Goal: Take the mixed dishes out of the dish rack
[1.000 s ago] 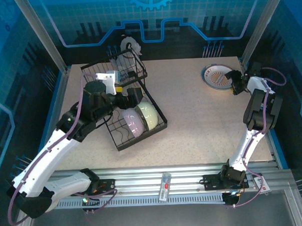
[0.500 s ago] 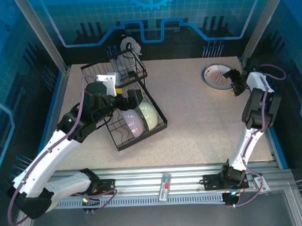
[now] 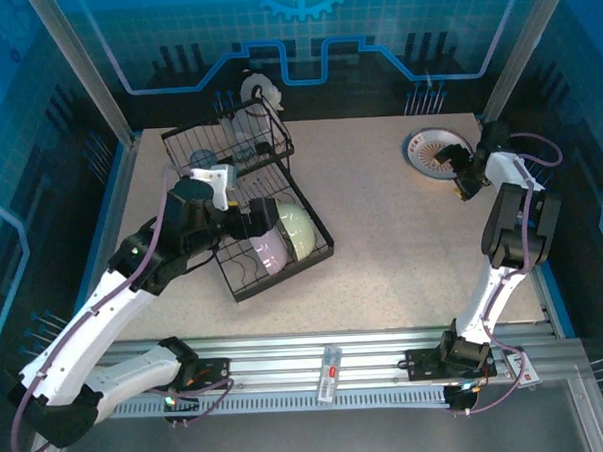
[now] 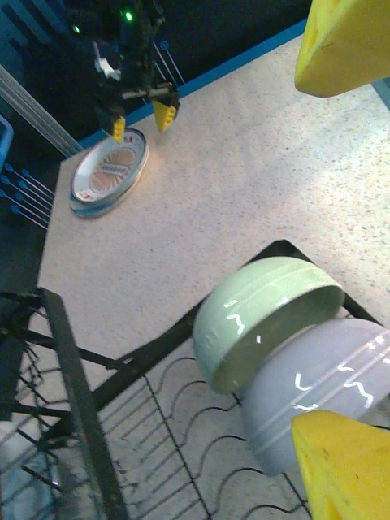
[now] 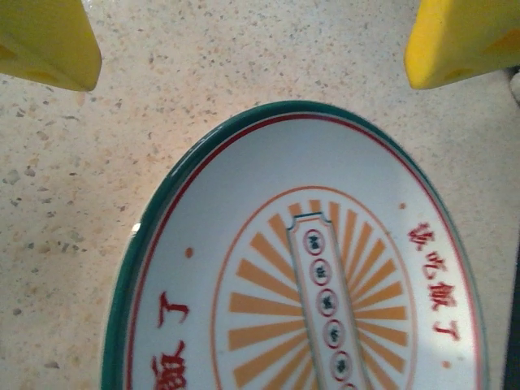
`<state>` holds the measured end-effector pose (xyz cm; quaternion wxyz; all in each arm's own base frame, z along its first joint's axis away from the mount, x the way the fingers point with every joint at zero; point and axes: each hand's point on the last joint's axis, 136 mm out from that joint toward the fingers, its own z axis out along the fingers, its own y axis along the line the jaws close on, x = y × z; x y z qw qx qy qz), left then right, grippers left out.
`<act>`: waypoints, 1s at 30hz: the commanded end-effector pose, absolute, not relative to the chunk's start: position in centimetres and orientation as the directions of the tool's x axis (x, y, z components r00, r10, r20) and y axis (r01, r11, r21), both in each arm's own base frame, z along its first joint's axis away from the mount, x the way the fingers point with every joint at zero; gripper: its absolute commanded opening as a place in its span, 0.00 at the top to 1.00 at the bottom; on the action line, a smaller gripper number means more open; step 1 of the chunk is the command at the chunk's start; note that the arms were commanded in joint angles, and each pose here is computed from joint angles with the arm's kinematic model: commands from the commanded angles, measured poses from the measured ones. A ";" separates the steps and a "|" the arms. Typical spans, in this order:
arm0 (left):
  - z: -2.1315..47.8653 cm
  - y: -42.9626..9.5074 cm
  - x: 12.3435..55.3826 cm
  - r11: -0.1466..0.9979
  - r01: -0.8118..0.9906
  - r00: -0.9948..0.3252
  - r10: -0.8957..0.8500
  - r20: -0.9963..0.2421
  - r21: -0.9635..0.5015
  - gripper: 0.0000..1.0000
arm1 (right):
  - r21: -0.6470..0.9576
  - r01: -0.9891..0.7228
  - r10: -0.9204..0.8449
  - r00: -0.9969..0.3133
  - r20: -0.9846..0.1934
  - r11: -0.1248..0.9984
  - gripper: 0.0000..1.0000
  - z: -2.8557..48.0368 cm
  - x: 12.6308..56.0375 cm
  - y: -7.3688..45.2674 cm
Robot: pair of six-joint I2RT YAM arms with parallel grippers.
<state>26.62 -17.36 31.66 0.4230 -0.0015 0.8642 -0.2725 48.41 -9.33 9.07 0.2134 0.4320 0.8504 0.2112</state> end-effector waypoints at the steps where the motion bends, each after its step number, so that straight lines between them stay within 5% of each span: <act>1: 29.5 -16.6 25.0 0.844 0.145 -0.718 -0.269 -0.642 -0.516 0.01 | 0.562 0.574 0.791 -0.543 -0.283 0.595 0.03 12.6 49.1 -7.7; 8: 25.8 -15.3 22.7 0.827 0.020 -0.777 -0.341 -0.530 -0.562 0.01 | 0.548 0.439 0.675 -0.644 -0.361 0.712 0.04 15.0 48.9 -1.3; 17: 20.6 -14.2 21.3 0.802 -0.075 -0.858 -0.354 -0.372 -0.592 0.05 | 0.408 0.010 0.214 -0.862 -0.459 0.913 0.09 17.1 42.9 12.0; 30: 19.9 -15.4 22.2 0.608 -0.077 -0.854 -0.450 -0.263 -0.790 0.13 | 0.380 -0.222 -0.077 -0.929 -0.362 0.898 0.18 13.8 39.5 22.7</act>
